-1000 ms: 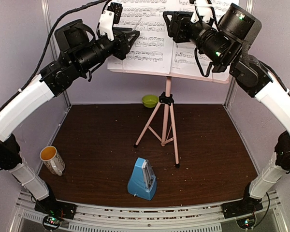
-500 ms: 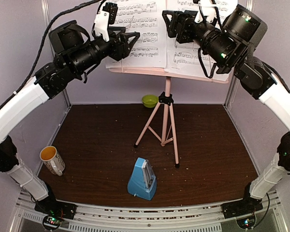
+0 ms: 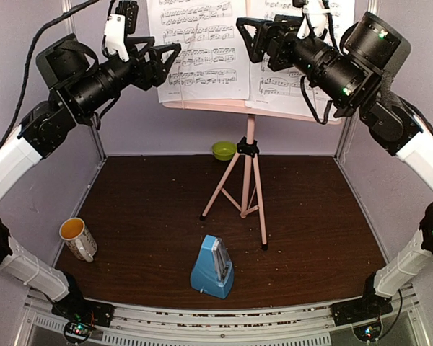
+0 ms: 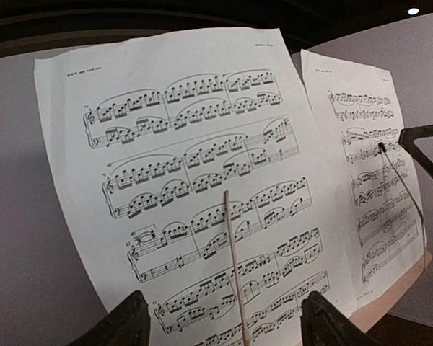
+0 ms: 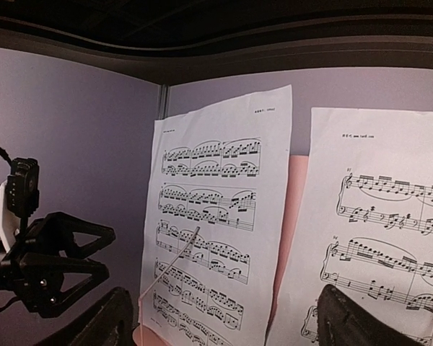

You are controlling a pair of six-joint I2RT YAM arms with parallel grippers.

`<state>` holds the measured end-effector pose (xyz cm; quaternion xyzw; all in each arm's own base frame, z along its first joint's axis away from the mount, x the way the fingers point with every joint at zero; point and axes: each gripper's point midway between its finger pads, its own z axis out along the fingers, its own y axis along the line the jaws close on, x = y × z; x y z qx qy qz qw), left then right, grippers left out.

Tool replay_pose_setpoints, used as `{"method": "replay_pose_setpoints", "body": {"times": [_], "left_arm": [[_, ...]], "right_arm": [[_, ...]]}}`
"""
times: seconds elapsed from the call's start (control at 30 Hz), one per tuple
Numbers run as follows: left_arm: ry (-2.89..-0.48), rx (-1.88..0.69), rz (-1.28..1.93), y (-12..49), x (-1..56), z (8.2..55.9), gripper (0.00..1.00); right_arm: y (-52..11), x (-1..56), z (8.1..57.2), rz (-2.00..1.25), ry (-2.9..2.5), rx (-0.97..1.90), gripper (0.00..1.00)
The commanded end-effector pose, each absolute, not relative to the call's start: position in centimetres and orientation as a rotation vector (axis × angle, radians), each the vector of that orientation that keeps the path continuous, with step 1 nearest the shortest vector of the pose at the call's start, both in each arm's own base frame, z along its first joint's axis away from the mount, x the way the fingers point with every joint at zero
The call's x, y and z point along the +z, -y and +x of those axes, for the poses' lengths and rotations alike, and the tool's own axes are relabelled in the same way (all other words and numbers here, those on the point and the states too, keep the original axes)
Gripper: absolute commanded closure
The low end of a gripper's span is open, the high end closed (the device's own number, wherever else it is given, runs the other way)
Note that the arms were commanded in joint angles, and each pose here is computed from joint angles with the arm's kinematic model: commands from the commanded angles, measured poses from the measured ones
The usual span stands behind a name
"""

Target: Set up the instrument practice props

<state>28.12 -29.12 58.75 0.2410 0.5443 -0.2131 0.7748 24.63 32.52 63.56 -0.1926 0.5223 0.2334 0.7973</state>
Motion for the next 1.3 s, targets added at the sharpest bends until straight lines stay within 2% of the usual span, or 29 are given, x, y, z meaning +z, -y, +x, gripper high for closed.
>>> {"method": "replay_pose_setpoints", "body": {"times": [0.0, 0.27, 0.7, 0.87, 1.07, 1.27], "left_arm": [[-1.234, -0.462, 0.428, 26.0, 58.7, 28.3, 0.25], [-1.434, -0.523, 0.278, 20.9, 54.0, 28.9, 0.21], [-1.791, -0.512, 0.131, 17.3, 41.5, 27.9, 0.21], [-1.927, -0.539, 0.128, 17.1, 36.0, 26.5, 0.21], [-2.160, -0.576, 0.169, 18.5, 27.5, 25.3, 0.16], [-2.212, -0.673, 0.197, 20.1, 23.4, 24.6, 0.18]], "right_arm": [[-31.0, 64.3, 22.5, -0.430, -1.090, 0.584, 0.10], [-30.2, 60.2, 20.2, -0.546, -1.151, 0.672, 0.07], [-28.2, 49.2, 16.0, -0.693, -1.327, 0.808, 0.07], [-28.2, 44.3, 14.3, -0.778, -1.405, 0.830, 0.06], [-28.7, 38.3, 13.2, -0.849, -1.504, 0.840, 0.07], [-28.9, 31.9, 14.0, -0.812, -1.648, 0.819, 0.06]]}}
